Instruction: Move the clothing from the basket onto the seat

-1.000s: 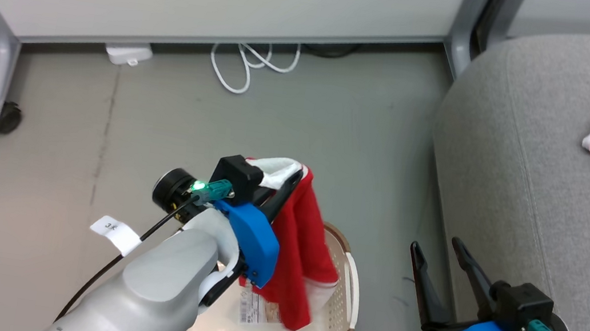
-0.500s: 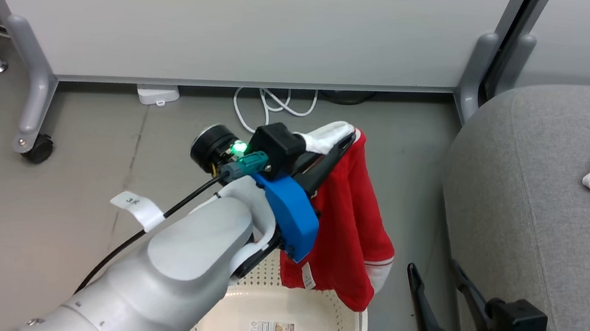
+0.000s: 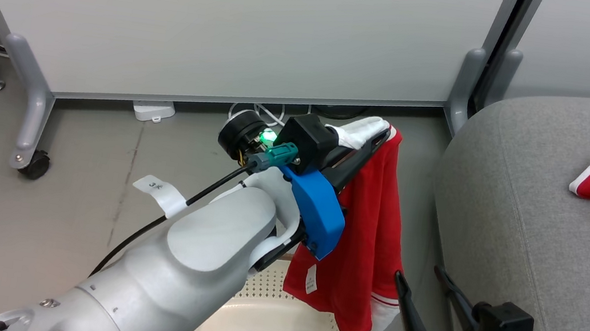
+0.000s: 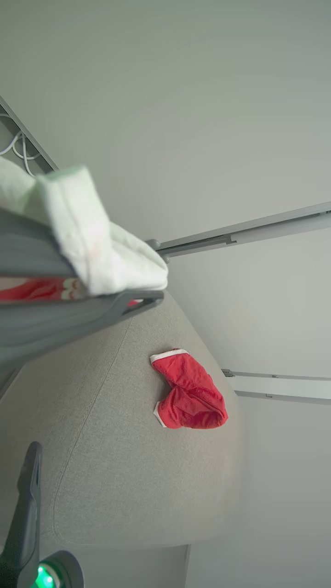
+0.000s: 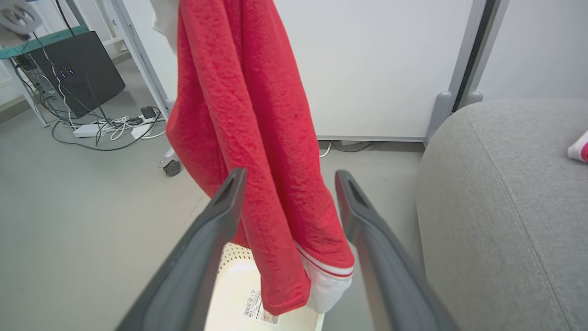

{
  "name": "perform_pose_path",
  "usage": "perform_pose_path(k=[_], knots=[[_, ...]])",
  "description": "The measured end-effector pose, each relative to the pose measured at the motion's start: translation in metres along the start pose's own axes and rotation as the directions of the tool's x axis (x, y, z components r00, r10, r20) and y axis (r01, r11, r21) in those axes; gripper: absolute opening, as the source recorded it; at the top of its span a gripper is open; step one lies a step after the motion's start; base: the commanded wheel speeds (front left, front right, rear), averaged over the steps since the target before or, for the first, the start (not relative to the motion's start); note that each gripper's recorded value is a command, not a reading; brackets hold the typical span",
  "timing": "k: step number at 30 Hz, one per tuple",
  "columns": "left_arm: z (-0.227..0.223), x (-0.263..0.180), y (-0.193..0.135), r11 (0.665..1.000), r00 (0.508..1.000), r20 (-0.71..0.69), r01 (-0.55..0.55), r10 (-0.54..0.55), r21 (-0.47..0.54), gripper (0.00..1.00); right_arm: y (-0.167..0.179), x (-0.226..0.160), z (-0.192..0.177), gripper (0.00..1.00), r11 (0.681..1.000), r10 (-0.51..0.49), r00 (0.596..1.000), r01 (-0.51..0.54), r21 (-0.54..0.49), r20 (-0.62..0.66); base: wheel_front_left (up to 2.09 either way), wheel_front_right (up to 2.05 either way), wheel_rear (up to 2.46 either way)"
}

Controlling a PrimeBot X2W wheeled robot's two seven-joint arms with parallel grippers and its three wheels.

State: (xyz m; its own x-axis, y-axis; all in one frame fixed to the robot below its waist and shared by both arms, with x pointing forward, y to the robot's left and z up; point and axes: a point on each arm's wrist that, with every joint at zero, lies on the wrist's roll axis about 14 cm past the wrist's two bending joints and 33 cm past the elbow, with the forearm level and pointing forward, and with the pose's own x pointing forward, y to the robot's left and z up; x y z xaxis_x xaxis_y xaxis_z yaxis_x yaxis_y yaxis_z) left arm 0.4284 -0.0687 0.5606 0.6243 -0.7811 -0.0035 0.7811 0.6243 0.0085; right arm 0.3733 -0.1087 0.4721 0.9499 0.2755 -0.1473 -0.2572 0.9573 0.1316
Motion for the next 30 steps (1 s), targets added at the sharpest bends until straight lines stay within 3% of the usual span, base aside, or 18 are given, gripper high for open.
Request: perform_pose_path(k=[15,30], knots=[[-0.002,0.006,-0.012,0.999,0.999,-0.011,0.039,-0.039,-0.012,0.0,0.007,0.0,-0.002,1.0,1.0,0.019,1.0,-0.02,-0.023,-0.016,0.0,0.0,0.0],[-0.004,0.009,-0.013,0.999,0.999,-0.013,0.043,-0.043,-0.031,0.0,0.021,0.044,0.002,1.0,0.987,0.094,0.992,-0.104,-0.122,-0.087,0.0,0.0,0.0]])
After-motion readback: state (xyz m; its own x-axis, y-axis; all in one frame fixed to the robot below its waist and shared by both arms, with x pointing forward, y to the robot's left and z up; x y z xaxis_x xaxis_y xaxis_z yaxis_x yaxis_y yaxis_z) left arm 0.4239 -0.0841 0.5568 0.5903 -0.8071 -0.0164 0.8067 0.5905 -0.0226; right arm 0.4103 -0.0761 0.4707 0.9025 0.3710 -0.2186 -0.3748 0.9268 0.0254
